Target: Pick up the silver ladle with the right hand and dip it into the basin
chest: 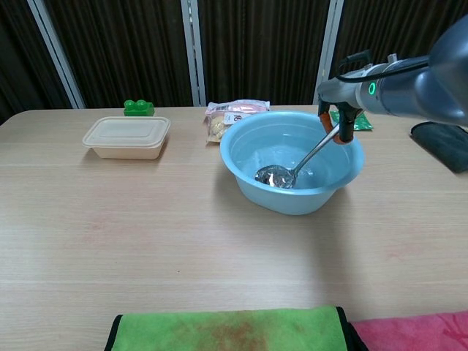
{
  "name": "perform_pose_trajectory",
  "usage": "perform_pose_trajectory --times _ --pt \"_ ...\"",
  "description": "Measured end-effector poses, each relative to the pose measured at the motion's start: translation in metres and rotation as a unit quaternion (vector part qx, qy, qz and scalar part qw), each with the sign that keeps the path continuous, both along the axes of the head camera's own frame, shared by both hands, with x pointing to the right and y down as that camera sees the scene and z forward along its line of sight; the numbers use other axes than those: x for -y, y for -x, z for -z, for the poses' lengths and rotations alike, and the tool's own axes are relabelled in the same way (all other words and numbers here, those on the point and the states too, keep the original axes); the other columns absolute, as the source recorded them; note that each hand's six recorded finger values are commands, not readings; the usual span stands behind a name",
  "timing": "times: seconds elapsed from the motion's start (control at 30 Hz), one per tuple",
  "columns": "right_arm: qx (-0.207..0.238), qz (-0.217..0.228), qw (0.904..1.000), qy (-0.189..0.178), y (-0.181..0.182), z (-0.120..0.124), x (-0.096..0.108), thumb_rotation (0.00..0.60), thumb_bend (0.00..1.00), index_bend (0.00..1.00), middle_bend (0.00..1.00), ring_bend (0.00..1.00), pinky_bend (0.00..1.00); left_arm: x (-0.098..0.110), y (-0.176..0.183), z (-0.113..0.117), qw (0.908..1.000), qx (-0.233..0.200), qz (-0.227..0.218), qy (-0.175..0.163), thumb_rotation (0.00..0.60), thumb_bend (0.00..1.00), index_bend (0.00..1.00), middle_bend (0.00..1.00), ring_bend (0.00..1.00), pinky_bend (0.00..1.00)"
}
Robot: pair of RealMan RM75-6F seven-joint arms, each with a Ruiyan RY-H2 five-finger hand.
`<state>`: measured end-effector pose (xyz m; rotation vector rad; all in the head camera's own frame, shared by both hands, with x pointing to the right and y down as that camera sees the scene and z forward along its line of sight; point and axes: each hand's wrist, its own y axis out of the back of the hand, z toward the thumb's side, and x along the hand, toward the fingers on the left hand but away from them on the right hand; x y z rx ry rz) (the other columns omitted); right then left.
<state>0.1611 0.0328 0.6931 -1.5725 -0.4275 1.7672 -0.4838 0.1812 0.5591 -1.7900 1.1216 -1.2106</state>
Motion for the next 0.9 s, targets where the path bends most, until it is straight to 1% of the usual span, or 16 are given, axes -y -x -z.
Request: perform_pose_trajectory --times 0.17,0.4,0.9 --pt "-0.020 0.012 0.9996 -0.016 0.002 0.022 0.003 0.600 0.64 0.74 0.09 0.00 0.00 -0.002 -0.003 -0.002 1.0000 0.001 -0.007 0.006 0.600 0.32 0.10 0.00 0.00 0.00" --pt "-0.046 0.012 0.9984 -0.030 0.001 0.052 0.009 0.600 0.64 0.74 0.09 0.00 0.00 -0.004 -0.004 -0.002 0.9999 0.000 -0.009 0.007 0.600 0.32 0.10 0.00 0.00 0.00" --pt "-0.075 0.008 0.9965 -0.036 -0.003 0.076 0.019 0.600 0.64 0.74 0.10 0.00 0.00 -0.006 -0.009 -0.005 0.9998 0.005 -0.016 0.009 0.600 0.31 0.10 0.00 0.00 0.00"
